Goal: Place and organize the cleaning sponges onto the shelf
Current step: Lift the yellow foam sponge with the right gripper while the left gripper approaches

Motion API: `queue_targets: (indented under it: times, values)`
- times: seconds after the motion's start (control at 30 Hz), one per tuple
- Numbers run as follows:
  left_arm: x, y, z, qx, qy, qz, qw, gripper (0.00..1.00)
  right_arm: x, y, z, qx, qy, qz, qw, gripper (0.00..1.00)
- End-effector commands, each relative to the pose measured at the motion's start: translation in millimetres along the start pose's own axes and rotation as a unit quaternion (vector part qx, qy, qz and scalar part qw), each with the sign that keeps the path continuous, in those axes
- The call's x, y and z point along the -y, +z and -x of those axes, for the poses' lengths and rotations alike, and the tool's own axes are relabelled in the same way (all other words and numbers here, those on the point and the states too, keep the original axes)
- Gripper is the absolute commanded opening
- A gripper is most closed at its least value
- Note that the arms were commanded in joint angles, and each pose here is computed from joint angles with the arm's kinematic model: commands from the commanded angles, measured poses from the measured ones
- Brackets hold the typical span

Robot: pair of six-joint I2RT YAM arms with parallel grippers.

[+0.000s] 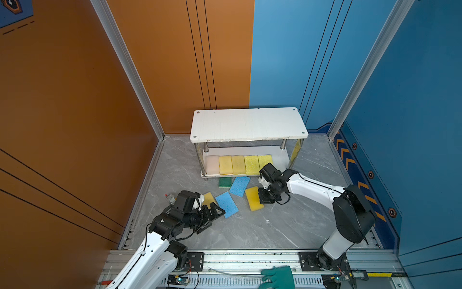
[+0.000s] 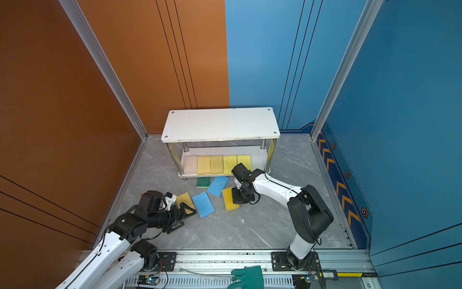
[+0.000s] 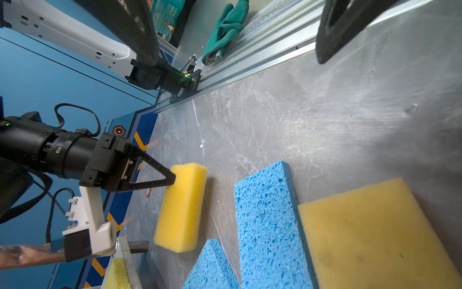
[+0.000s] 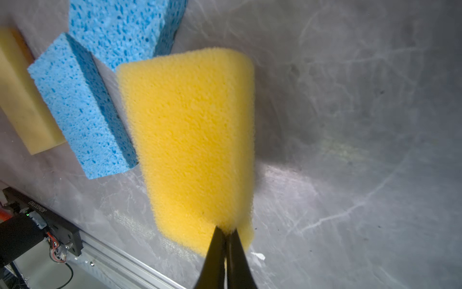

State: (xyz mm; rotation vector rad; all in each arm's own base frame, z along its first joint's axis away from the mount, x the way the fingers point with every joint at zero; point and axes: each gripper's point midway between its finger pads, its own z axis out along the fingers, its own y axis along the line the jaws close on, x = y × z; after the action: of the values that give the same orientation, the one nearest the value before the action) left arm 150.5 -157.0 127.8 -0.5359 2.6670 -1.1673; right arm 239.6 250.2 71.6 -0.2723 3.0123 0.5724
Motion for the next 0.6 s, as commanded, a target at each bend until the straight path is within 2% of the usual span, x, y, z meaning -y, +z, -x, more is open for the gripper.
queue_targets:
  times: [0.0,0.27,0.57]
  values:
    - [23,-6,13,0.024,0.021,-0.036,0.999,0.98,-3,-11,-16,-0.005,0.014,0.014,1.000,0.05]
    - [59,-13,31,0.059,0.044,-0.100,0.992,0.98,-12,-53,-21,0.033,0.019,0.063,0.997,0.05]
    - [101,-21,43,0.070,0.074,-0.164,0.981,0.98,-12,-110,-17,0.078,0.036,0.107,0.991,0.05]
